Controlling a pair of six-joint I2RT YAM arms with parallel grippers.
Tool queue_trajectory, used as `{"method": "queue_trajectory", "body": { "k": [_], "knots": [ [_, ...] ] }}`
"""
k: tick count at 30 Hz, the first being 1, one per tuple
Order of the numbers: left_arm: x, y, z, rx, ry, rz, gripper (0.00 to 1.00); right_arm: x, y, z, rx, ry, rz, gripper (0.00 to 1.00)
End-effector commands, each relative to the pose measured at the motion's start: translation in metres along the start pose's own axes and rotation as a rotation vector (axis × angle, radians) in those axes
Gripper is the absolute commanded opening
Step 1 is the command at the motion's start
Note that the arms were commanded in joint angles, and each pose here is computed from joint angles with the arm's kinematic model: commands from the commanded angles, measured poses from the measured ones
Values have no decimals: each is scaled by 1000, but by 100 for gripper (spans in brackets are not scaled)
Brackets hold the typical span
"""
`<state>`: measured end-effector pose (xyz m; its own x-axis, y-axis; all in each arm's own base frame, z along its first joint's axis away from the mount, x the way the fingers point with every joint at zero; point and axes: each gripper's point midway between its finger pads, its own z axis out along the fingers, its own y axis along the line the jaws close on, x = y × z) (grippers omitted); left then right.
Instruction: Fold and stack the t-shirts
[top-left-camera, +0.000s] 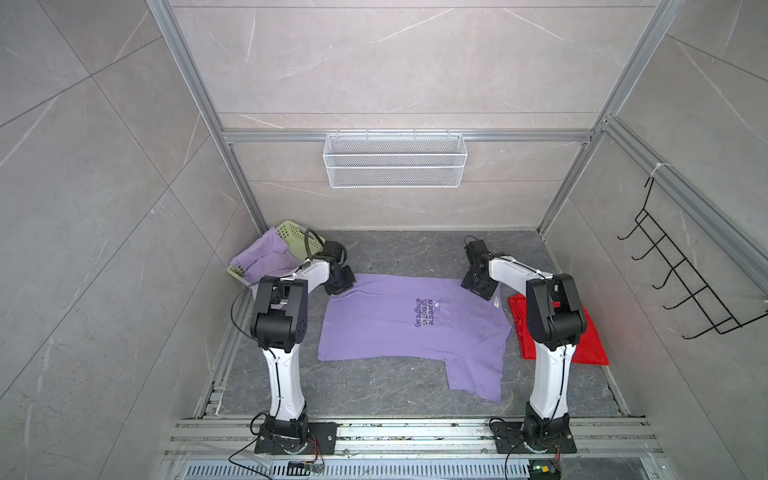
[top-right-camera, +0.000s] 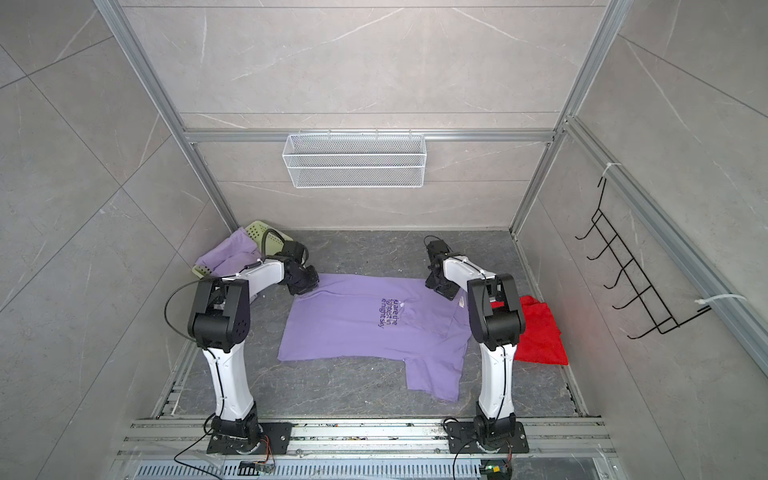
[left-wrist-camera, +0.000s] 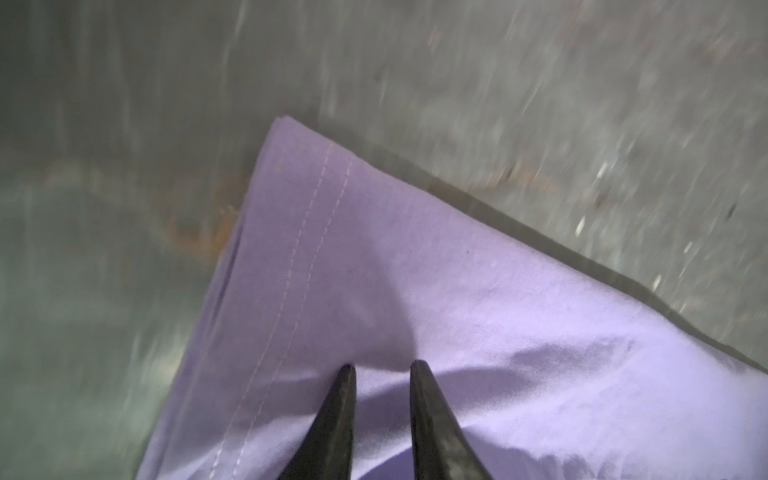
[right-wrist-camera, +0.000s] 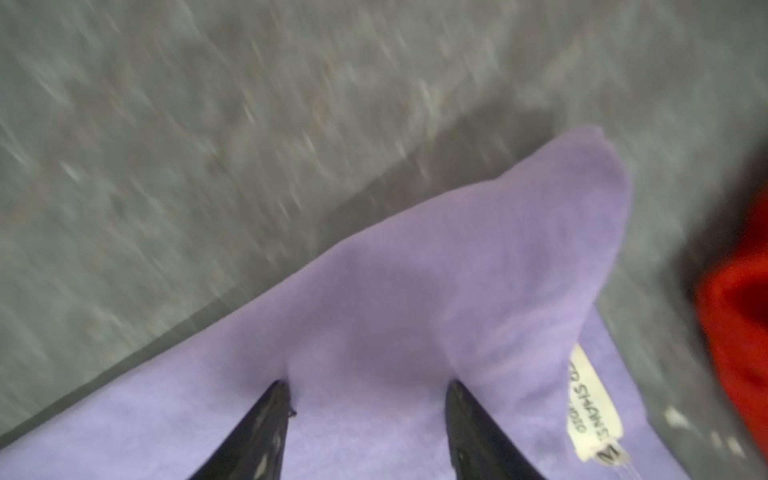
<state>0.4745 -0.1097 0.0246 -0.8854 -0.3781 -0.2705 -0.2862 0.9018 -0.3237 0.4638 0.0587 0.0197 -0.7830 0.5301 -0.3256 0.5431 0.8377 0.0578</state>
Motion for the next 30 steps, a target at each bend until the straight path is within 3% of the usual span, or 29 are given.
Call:
{"method": "queue_trajectory", "body": {
  "k": [1,5,10,14,20,25,30],
  "knots": [
    [12,29,37,-97,116,-3,28,2,3,29,14,93,-38,60],
    [-6,20,54,-88,134,-1,28,-29,23,41,-12,97,-44,59],
    [-35,-1,44,-38,73,21,29,-61,42,28,-36,56,-68,58],
    [-58,-19,19,8,-4,49,34,-86,52,-6,-82,-26,-88,59],
    [-84,-54,-60,133,-175,89,44,-99,52,-75,-183,-131,-82,61],
    [-60,-43,-102,124,-199,81,55,-76,20,-122,-212,-171,-47,66],
    [-3,2,-112,2,-101,17,58,-25,-18,-136,-219,-109,-21,67]
  ]
}}
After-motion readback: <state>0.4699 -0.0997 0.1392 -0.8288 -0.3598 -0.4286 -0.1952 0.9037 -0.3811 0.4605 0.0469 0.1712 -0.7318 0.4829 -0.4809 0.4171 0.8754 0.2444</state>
